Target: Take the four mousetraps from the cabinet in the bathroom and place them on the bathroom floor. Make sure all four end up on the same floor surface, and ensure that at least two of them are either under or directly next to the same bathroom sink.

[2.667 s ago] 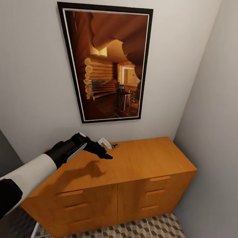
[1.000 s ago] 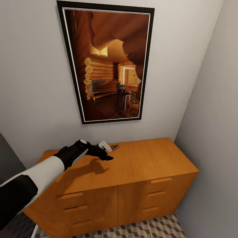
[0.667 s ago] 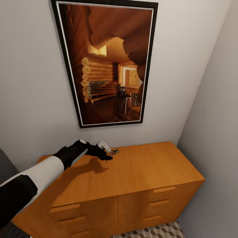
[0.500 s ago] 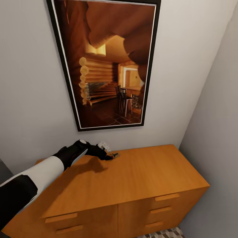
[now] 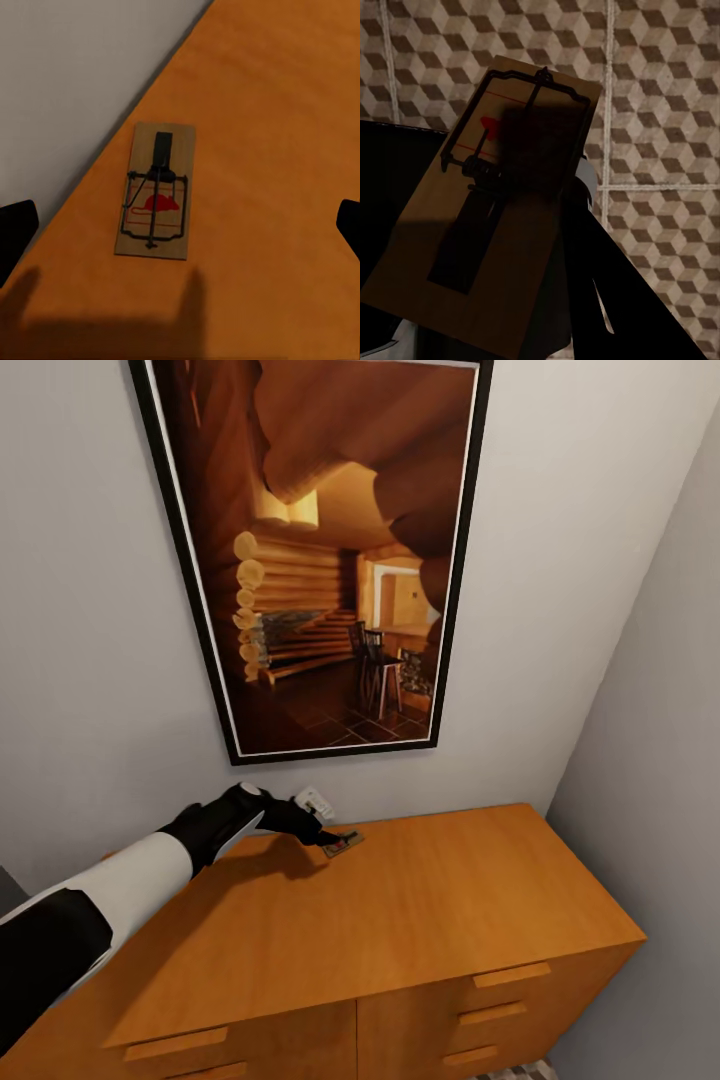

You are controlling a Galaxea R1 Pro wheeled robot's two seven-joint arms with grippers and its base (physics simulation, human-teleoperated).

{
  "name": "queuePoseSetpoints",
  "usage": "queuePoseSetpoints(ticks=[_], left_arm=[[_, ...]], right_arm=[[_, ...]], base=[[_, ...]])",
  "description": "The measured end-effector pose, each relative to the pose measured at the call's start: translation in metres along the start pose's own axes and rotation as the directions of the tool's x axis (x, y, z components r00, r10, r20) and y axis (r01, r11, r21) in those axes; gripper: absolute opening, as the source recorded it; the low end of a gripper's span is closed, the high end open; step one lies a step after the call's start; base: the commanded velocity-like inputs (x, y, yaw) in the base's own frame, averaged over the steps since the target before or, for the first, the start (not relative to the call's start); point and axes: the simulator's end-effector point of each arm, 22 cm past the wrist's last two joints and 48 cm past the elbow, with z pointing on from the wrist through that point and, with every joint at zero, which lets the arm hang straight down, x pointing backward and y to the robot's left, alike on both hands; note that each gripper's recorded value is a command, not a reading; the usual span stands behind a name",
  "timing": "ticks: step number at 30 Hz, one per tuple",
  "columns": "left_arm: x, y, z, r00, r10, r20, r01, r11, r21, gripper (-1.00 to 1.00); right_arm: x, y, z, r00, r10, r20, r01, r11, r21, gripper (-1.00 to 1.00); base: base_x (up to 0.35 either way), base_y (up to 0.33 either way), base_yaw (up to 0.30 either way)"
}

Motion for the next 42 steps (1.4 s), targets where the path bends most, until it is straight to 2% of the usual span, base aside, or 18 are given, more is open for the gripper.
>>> queuePoseSetpoints(ticks=[10, 42], left_arm=[[0.006, 0.006, -0.001, 1.000, -0.004, -0.007, 0.004, 1.000, -0.007, 1.00], [0.018, -0.002, 0.019, 1.000, -0.018, -0.023, 0.018, 1.000, 0.024, 1.00]], right_arm=[[0.001, 0.000, 0.000, 1.000, 0.000, -0.004, 0.000, 1.000, -0.002, -1.00], [0.016, 0.006, 0.002, 0.999, 0.004, -0.040, -0.004, 1.000, -0.011, -1.00]], base=[[0.000, 0.000, 0.000], [0.000, 0.000, 0.000]])
